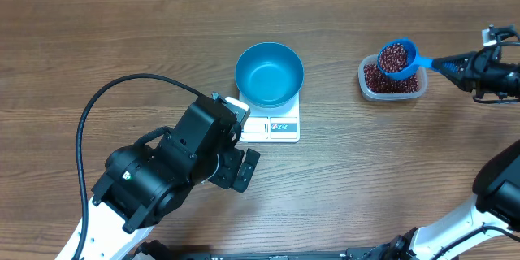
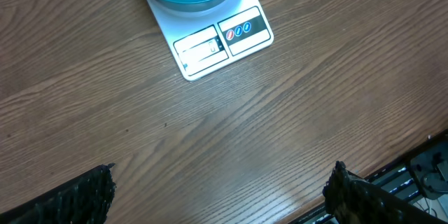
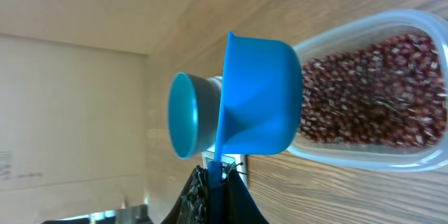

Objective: Scoop item into bowl and weigh 150g on scale
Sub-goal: 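Lift the filled scoop out of the tub with the right gripper, then carry the filled scoop with the right gripper over the teal bowl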

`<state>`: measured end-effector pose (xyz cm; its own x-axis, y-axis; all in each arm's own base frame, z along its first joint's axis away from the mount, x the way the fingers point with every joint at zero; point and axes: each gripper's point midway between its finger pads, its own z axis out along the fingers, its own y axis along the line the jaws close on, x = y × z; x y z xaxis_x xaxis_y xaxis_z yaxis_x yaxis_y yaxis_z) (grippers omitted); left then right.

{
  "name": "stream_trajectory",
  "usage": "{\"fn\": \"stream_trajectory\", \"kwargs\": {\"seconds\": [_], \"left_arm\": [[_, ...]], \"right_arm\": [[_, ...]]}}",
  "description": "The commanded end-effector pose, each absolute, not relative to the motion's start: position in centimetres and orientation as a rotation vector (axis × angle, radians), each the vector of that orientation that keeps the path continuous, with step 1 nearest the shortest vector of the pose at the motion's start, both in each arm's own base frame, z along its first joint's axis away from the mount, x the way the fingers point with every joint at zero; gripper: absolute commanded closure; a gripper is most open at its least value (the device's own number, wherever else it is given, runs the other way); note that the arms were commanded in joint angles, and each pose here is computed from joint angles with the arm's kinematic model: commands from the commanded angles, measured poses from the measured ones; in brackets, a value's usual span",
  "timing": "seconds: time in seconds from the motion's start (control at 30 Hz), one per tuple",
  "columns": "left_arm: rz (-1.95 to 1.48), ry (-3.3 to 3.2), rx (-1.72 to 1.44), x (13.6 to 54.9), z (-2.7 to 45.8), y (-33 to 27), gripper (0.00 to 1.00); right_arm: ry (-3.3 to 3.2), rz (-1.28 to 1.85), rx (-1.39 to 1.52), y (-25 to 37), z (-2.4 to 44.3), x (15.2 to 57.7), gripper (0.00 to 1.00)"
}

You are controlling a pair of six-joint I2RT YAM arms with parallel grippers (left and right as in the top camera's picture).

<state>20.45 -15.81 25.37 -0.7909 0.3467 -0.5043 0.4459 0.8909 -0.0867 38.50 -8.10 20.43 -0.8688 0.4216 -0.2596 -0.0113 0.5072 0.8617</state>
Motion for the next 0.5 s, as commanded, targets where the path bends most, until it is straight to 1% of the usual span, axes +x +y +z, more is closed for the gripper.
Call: {"fn": "stream_trajectory", "kwargs": {"seconds": [0.0, 0.13, 0.23, 0.33, 0.47], "left_arm": [[-0.283, 2.547, 0.590, 20.5, 25.9, -15.9, 0.01], [-0.283, 2.547, 0.590, 20.5, 25.9, -15.9, 0.00], [-0.283, 2.547, 0.590, 20.5, 25.9, -15.9, 0.00], [-0.284, 2.547, 0.590, 20.5, 25.9, -15.9, 0.00], [-0.283, 2.547, 0.590, 20.5, 25.9, -15.9, 0.01]], "right_arm": [[2.148, 1.435, 0.259, -7.1, 23.2, 38.8, 0.96], [2.002, 1.534, 0.229, -6.5, 25.6, 39.1, 0.96], [1.969, 1.584, 0.212, -5.5, 26.3, 39.1, 0.96], [1.999, 1.634, 0.151, -2.6, 26.4, 39.3, 0.96], [2.041, 1.678, -0.049, 2.9, 26.6, 39.5, 0.96]]}}
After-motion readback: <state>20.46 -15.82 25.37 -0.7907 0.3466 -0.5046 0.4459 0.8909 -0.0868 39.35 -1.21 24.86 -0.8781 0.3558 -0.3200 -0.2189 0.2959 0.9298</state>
